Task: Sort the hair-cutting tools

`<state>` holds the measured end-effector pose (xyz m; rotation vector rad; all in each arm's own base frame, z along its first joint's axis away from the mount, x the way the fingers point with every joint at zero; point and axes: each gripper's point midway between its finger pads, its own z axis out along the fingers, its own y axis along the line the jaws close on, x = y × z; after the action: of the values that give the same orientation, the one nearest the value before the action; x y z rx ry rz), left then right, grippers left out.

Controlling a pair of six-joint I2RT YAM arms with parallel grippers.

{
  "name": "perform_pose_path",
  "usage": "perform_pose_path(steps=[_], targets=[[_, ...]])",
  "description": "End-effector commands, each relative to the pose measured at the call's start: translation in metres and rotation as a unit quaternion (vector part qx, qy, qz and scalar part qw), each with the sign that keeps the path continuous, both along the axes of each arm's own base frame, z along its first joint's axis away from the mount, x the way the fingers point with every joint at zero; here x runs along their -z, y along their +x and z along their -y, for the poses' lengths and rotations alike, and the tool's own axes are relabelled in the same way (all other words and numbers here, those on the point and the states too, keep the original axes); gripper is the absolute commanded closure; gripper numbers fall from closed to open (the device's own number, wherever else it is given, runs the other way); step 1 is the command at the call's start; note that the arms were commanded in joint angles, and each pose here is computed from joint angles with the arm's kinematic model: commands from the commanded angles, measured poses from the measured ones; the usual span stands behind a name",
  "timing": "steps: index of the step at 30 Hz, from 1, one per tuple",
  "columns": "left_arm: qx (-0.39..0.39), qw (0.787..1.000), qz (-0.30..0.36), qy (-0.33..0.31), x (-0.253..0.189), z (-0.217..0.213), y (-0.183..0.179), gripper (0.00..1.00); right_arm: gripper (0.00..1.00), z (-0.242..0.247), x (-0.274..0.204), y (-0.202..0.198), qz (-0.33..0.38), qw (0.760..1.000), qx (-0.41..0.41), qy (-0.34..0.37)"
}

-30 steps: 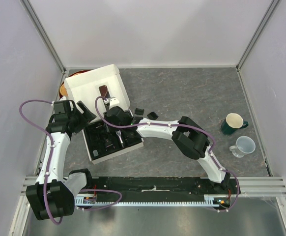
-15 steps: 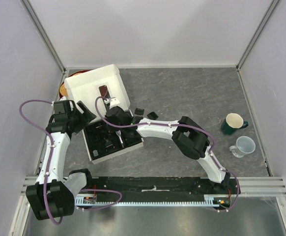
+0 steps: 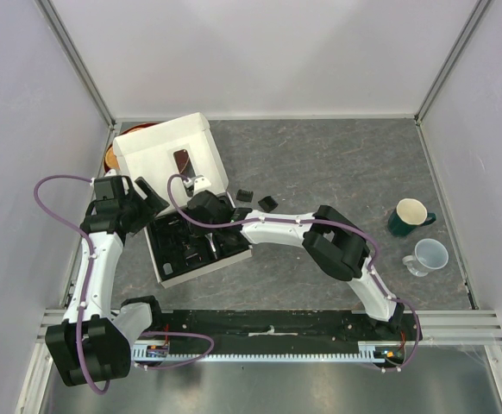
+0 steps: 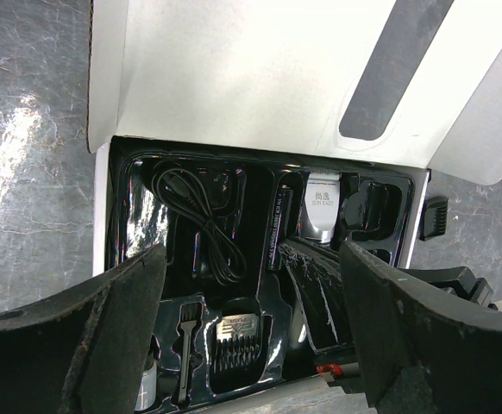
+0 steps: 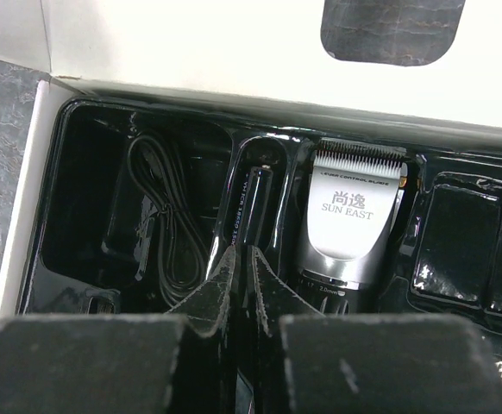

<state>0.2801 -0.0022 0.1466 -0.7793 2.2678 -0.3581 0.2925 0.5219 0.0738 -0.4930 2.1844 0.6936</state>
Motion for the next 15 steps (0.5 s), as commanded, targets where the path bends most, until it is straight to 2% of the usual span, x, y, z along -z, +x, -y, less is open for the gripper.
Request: perform_pose_path(steps=[1,7,10,15], targets=[[0.013,1.000,0.017,-0.001,-0.008,0.003,0.005,0.13,0.90,0.008,0.001,-0.012,-0.011,1.000,-0.005,-0.017],[0.012,1.000,0.016,-0.001,-0.007,0.003,0.005,0.13,0.89,0.003,-0.018,-0.004,0.008,1.000,0.000,-0.010],[0.019,1.000,0.018,-0.004,-0.009,0.005,0.005,0.13,0.84,0.003,-0.045,0.006,0.033,0.999,0.017,-0.006],[0.076,0.994,0.070,-0.033,-0.022,0.026,0.009,0.11,0.62,0.022,-0.101,0.020,0.064,0.997,0.047,0.001]])
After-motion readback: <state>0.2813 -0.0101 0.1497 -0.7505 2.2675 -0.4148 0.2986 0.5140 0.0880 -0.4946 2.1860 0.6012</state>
